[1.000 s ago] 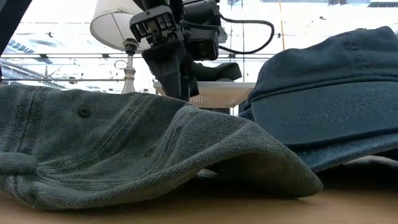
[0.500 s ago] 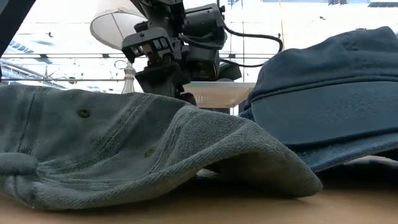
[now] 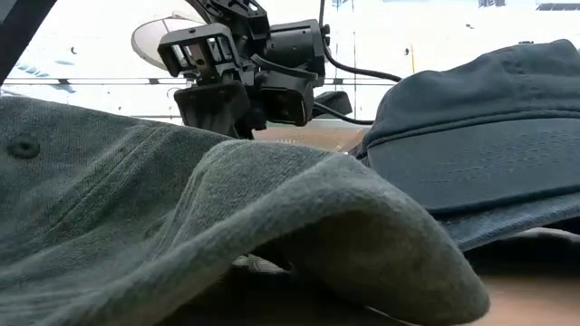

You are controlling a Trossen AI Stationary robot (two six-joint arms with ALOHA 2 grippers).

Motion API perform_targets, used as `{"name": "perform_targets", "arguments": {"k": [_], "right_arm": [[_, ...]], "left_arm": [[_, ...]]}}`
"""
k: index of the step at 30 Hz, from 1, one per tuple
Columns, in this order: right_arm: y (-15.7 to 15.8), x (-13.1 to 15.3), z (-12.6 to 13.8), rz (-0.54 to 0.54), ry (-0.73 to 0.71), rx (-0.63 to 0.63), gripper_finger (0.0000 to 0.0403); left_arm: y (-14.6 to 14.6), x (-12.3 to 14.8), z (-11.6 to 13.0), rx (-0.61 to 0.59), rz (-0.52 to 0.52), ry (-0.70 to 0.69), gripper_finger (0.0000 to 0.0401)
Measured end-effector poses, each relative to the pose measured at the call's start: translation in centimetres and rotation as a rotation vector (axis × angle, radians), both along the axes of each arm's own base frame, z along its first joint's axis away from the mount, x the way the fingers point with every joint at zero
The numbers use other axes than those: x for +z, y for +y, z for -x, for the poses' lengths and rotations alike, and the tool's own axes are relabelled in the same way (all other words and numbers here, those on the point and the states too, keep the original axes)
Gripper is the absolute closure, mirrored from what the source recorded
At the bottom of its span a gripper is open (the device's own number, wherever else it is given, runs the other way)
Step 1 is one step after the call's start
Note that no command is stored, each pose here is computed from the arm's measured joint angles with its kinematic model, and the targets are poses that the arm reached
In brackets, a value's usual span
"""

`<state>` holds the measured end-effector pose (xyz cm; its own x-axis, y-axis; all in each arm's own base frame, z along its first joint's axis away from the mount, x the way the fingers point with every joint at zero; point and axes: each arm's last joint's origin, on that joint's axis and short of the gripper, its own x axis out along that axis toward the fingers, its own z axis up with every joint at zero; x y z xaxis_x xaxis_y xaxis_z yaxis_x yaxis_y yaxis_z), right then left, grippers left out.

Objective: Pick & Place hat
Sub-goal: Stack the black cap on top of the other black caps on the shelf

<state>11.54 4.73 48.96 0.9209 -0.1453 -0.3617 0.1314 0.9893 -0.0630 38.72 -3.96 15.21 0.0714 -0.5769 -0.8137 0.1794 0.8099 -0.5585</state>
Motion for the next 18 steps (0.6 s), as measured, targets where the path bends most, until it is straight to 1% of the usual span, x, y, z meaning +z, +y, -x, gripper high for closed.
{"name": "perform_targets", "arguments": {"k": [2,5,11,14,16,18], "right_arm": [[0.0,0.0,0.0,0.005,0.001,0.001,0.0179],[0.0,0.0,0.0,0.006,0.001,0.001,0.0179],[0.02,-0.01,-0.05,0.007,0.002,0.0,0.0179],[0.02,-0.01,-0.05,0.008,0.002,0.0,0.0179],[0.01,-0.01,-0.05,0.021,0.002,0.0,0.0179],[-0.05,0.01,-0.06,0.033,-0.002,-0.021,0.0179]], "left_arm": [[-0.01,0.0,0.01,0.0,0.004,0.002,0.0211],[-0.2,0.05,0.02,-0.006,0.029,0.002,0.024],[-0.85,0.09,0.06,-0.047,0.046,-0.018,0.0326],[-0.94,0.12,0.04,-0.047,0.055,-0.018,0.0375],[-0.78,0.15,0.02,-0.034,0.065,-0.011,0.0389],[-0.58,0.17,0.0,-0.026,0.076,-0.007,0.0389]]}}
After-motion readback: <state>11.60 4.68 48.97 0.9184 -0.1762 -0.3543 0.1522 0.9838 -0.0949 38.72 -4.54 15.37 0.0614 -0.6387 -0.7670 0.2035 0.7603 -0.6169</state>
